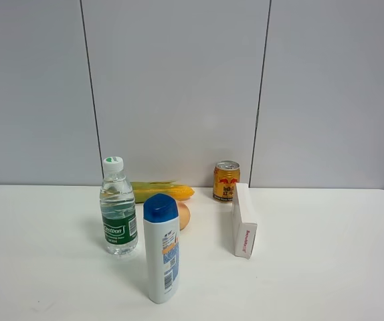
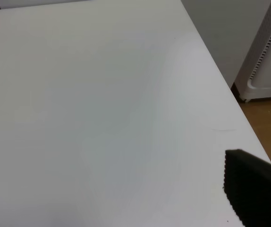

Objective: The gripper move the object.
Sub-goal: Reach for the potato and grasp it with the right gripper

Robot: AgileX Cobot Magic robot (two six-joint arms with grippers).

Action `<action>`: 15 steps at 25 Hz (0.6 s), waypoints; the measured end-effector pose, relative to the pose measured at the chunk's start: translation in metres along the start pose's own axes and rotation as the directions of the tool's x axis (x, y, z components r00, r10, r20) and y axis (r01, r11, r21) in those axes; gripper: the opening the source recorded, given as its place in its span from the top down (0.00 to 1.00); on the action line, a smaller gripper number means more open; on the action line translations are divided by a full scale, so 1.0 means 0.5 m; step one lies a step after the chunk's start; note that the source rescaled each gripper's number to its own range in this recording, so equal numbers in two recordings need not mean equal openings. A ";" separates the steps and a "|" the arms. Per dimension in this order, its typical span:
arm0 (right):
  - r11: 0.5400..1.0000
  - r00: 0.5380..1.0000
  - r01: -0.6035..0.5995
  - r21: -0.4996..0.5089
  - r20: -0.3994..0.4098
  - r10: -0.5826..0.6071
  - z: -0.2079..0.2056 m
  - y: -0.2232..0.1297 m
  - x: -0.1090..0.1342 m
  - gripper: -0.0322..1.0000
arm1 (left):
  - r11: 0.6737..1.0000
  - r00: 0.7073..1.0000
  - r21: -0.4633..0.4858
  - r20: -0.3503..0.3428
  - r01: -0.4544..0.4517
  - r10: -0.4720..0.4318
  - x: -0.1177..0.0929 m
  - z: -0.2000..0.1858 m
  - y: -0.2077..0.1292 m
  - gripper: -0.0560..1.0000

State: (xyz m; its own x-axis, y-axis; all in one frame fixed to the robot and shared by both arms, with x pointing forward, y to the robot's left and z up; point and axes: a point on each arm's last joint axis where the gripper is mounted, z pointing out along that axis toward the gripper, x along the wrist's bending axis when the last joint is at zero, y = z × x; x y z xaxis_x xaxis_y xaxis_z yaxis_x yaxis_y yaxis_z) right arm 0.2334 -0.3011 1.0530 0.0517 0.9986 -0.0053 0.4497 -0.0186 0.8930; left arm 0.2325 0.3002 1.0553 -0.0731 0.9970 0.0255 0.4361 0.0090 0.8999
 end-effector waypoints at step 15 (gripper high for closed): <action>1.000 1.000 0.000 0.000 0.000 0.000 0.000 0.000 0.000 0.00 | 1.000 1.000 0.000 0.000 0.000 0.000 0.000 0.000 0.000 0.00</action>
State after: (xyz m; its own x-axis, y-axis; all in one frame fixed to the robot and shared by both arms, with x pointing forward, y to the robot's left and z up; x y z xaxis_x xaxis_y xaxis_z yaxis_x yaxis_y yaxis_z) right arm 0.2334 -0.3011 1.0530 0.0517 0.9986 -0.0053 0.4497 -0.0186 0.8930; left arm 0.2325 0.3002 1.0553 -0.0731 0.9970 0.0255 0.4361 0.0090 0.8999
